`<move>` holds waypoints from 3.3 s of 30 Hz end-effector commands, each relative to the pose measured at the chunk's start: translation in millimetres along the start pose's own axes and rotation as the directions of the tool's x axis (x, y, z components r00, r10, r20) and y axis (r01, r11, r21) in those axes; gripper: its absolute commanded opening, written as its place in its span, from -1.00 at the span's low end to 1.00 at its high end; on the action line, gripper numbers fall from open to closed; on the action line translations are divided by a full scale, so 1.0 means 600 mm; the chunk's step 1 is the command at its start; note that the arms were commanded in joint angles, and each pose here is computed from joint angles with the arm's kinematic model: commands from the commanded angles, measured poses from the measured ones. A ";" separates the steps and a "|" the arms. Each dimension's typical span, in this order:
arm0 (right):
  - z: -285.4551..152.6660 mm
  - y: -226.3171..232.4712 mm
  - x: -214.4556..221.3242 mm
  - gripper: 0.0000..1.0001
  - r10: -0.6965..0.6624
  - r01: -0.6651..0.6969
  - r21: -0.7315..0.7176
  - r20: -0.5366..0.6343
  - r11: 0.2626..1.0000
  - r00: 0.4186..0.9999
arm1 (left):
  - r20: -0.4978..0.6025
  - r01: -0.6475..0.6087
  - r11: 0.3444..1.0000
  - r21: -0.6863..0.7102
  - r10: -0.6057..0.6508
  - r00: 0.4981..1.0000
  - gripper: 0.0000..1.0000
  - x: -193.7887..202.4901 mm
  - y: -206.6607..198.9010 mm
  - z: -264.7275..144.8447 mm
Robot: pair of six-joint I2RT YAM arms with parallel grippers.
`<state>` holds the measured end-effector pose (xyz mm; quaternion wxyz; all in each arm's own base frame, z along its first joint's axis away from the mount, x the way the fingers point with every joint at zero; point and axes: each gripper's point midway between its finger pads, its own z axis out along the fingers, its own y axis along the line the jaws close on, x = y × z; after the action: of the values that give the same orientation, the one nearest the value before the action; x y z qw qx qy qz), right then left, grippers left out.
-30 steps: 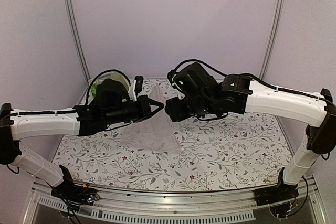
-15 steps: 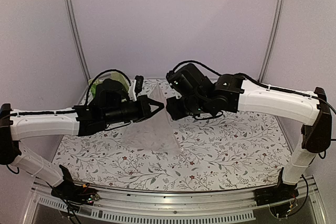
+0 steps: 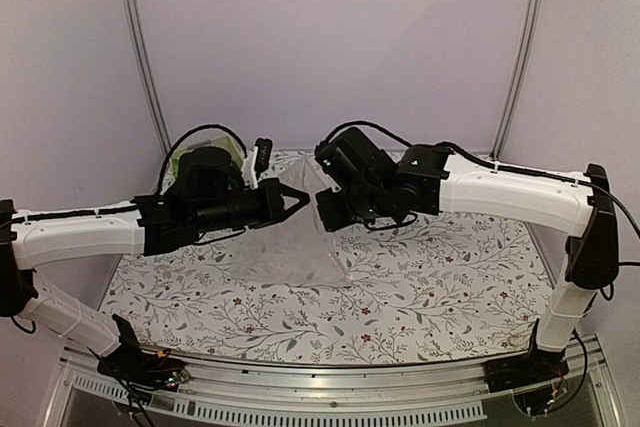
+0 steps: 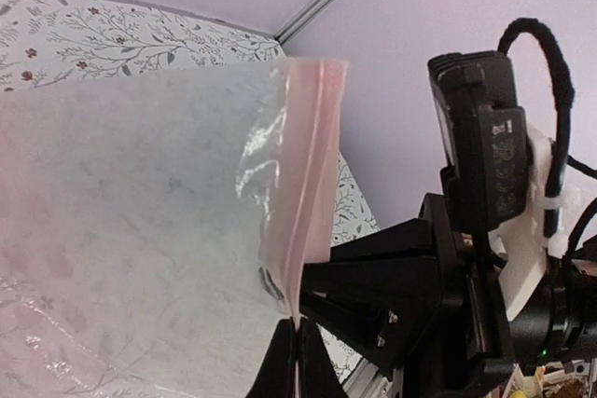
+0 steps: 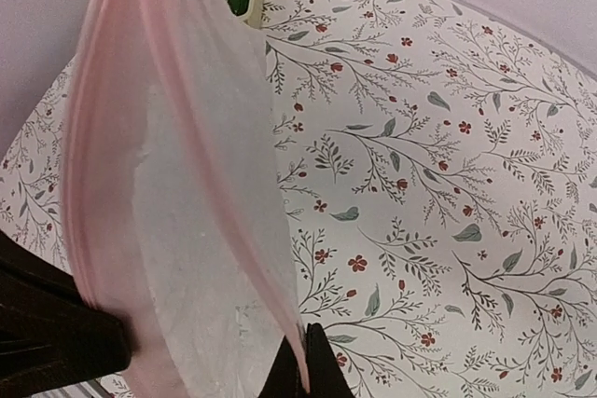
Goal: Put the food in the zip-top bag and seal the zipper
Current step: Open the zipper food storage bag, then adjust the zipper food storage bag at the center of the board, then pick up the fake vegetable from the bin.
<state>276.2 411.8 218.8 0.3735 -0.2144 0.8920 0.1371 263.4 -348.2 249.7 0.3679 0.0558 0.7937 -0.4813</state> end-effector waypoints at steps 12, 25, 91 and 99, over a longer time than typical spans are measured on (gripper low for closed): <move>-0.184 -0.196 -0.133 -1.00 -0.105 0.028 0.421 0.162 0.907 0.981 | -0.019 -0.329 0.895 -0.301 0.339 0.940 -1.00 -0.124 -0.021 -0.007; -0.122 -0.155 -0.068 -1.00 -0.031 0.019 0.282 0.039 0.959 0.999 | -0.074 -0.210 0.969 -0.129 0.202 0.977 -0.50 -0.039 -0.003 0.063; -0.084 -0.116 -0.032 -1.00 0.046 -0.040 0.169 -0.029 0.985 0.999 | -0.060 -0.211 0.976 -0.051 0.208 0.976 0.81 -0.001 -0.012 0.007; -0.088 -0.112 -0.037 -1.00 0.040 -0.036 0.158 -0.025 0.987 0.999 | -0.072 -0.245 0.939 -0.243 0.234 0.970 0.98 -0.084 0.041 -0.124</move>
<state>292.7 337.5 259.3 0.3709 -0.1687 0.9113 0.0592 263.6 -306.8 300.7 0.4303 0.1167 0.7980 -0.4056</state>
